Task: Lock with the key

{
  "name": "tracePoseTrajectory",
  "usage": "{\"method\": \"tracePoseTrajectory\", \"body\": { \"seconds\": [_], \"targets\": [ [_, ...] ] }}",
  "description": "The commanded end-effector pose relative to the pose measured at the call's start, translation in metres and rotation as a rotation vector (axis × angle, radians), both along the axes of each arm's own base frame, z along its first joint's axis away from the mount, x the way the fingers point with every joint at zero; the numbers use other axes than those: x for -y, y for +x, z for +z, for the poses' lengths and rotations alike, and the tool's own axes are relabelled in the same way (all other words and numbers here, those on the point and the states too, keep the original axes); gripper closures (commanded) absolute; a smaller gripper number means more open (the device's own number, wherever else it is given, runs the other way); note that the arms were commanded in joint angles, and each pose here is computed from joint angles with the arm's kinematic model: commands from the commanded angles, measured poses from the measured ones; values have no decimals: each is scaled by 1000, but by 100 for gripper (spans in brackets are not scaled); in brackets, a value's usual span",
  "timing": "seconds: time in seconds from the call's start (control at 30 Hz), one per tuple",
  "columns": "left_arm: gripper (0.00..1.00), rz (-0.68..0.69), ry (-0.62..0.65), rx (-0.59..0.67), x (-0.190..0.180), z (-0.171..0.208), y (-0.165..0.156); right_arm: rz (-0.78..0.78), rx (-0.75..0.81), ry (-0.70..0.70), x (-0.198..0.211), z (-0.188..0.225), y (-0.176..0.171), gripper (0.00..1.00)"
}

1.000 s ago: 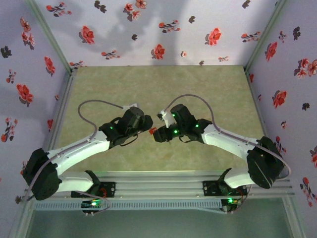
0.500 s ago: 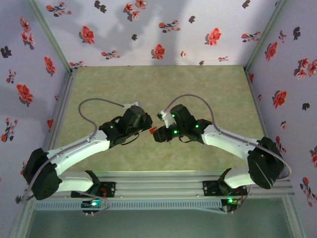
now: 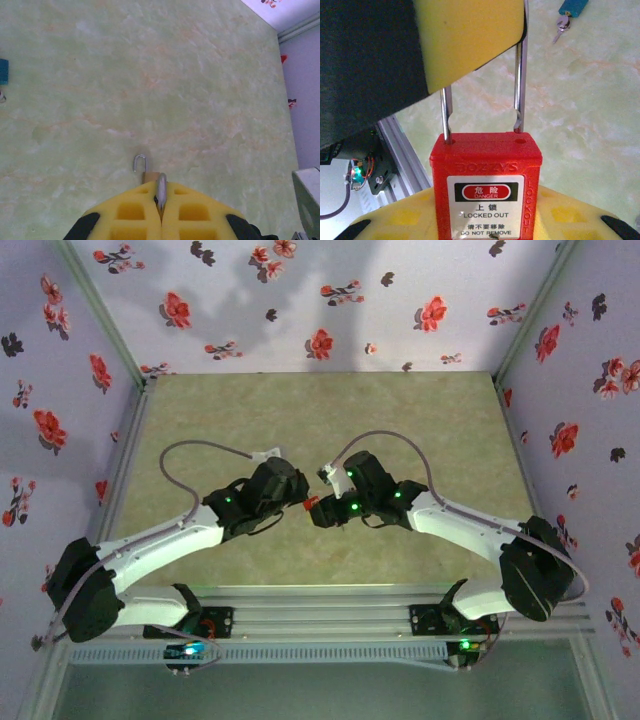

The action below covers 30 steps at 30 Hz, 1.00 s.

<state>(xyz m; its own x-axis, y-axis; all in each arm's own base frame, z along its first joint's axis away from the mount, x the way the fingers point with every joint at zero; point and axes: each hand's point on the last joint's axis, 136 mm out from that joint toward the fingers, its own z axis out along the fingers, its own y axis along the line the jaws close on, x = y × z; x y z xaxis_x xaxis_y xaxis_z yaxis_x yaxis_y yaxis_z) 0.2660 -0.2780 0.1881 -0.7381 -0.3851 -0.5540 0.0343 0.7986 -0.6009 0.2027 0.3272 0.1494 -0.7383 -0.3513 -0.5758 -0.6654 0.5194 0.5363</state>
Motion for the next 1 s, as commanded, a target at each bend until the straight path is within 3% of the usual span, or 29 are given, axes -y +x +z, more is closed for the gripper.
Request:
{"method": "tracePoseTrajectory", "body": {
  "seconds": [0.0, 0.13, 0.67, 0.97],
  "targets": [
    [100, -26, -26, 107, 6, 17, 1, 22, 37, 18, -2, 11, -3, 100],
    [100, -59, -75, 148, 10, 26, -3, 15, 46, 12, -1, 10, -3, 100],
    [100, -21, -60, 122, -4, 23, -10, -25, 123, 49, 6, 23, 2, 100],
    [100, 13, -61, 133, -13, 26, -10, -30, 129, 50, 6, 25, 3, 89]
  ]
}}
